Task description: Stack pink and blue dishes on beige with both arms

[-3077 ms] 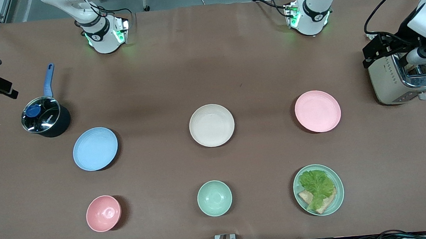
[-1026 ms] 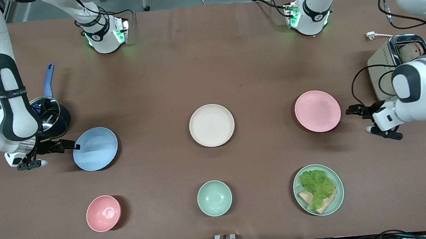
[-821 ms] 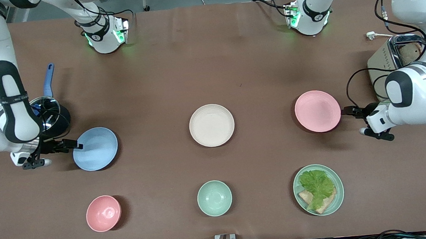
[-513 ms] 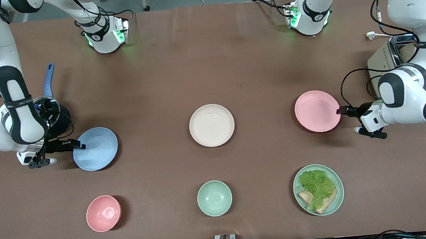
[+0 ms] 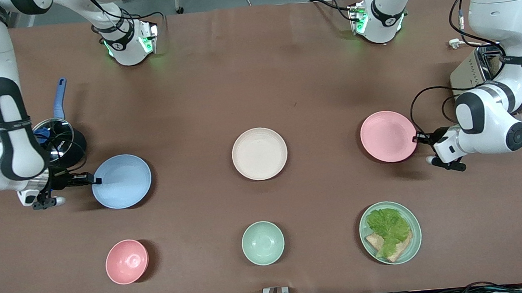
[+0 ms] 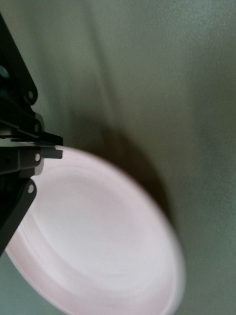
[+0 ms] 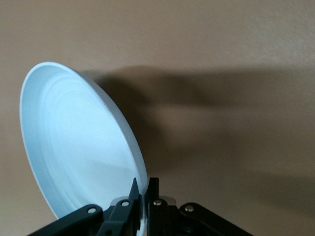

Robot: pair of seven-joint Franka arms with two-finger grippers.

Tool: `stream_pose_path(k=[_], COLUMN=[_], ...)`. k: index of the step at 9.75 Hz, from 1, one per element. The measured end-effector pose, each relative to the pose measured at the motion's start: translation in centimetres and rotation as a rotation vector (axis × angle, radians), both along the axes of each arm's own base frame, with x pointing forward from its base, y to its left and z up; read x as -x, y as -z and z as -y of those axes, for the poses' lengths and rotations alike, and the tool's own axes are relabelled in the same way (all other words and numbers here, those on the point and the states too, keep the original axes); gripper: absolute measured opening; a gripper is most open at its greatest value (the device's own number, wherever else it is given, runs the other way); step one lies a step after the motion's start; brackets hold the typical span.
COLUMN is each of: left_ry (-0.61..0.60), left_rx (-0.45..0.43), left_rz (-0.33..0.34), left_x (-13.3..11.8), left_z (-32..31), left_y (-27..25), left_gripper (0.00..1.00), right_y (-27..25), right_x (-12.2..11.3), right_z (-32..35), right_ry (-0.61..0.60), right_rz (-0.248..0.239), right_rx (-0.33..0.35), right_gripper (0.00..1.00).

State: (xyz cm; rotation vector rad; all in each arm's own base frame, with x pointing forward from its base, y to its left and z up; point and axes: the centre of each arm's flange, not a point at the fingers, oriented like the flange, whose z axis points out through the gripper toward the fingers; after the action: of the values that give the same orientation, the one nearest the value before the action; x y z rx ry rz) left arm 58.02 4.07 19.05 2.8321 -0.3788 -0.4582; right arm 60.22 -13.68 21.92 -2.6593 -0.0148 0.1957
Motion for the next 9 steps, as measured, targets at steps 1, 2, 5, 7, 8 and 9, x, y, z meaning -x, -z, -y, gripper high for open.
stream_pose_path(k=[1, 2, 5, 7, 8, 9], left_ry=[0.0, 0.001, 0.029, -0.016, -0.067, -0.128], left_rx=[0.0, 0.0, 0.047, 0.053, 0.043, 0.022], left_rz=[0.001, 0.008, 0.07, 0.042, 0.028, 0.033], left_x=[0.0, -0.2, -1.7, -0.5, 0.7, 2.0], left_z=[0.0, 0.0, 5.6, 16.7, 22.3, 27.4], left_y=[0.0, -0.3, -6.3, -8.7, -8.6, -7.9], left_gripper=[0.04, 0.04, 0.04, 0.04, 0.04, 0.04], right_y=[-2.6, -5.3, -9.8, -10.3, -10.3, -10.0], right_x=[-1.0, -1.8, -3.0, -2.8, -2.1, -0.8], right_z=[-0.6, -1.8, -14.7, -26.4, -31.7, -36.7], right_ry=[0.003, 0.02, 0.071, 0.071, 0.082, 0.087], right_rz=[-0.055, -0.103, -0.217, -0.222, -0.204, -0.181], right_rx=[-0.001, -0.008, 0.003, 0.006, 0.003, 0.003], right_gripper=[0.07, 0.07, 0.07, 0.07, 0.07, 0.07])
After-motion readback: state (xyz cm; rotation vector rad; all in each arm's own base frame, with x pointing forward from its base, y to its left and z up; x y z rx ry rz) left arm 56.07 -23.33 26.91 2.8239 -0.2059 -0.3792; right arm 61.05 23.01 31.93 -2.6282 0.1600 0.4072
